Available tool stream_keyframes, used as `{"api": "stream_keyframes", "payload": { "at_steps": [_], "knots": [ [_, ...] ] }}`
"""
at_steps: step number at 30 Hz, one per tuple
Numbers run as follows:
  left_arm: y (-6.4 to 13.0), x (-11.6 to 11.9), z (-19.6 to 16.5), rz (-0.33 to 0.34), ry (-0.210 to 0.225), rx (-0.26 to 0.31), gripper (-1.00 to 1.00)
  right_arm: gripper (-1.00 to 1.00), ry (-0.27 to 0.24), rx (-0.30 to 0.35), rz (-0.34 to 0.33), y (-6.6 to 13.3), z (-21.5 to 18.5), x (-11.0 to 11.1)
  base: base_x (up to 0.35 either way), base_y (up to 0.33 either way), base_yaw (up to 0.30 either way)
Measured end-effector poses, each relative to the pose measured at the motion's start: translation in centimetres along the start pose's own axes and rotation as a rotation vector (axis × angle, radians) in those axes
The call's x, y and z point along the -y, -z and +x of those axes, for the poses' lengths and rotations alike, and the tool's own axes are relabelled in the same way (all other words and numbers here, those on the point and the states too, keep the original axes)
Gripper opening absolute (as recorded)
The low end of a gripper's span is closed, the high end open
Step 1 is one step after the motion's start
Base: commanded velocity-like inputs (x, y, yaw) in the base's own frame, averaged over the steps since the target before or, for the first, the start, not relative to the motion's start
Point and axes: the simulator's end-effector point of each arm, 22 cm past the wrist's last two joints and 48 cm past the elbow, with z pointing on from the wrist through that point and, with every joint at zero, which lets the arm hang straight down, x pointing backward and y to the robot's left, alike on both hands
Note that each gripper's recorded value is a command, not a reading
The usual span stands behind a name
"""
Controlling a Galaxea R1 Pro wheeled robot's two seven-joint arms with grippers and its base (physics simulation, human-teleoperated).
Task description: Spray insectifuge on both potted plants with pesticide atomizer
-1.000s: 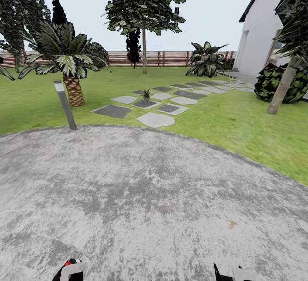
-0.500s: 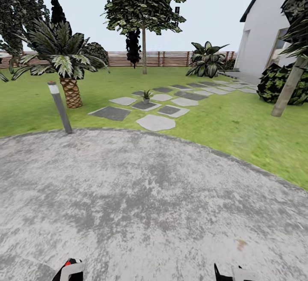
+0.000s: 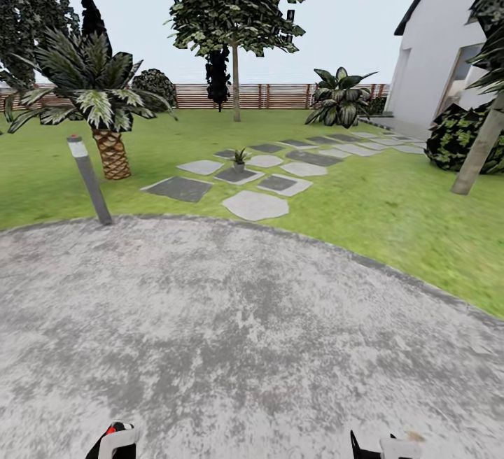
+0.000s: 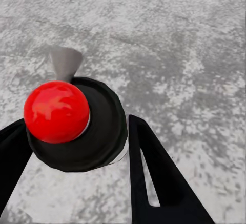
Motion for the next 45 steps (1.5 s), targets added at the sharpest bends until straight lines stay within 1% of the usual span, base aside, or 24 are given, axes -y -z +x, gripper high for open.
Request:
{"api": "stream_keyframes", "payload": {
  "at_steps": [45],
  "knots": [
    [0.00,0.00,0.00,0.000,0.000,0.000,-1.00,1.00,-0.001,0.000,-0.001,0.00,0.00,-0.05,0.339,0.000,0.000]
  ]
}}
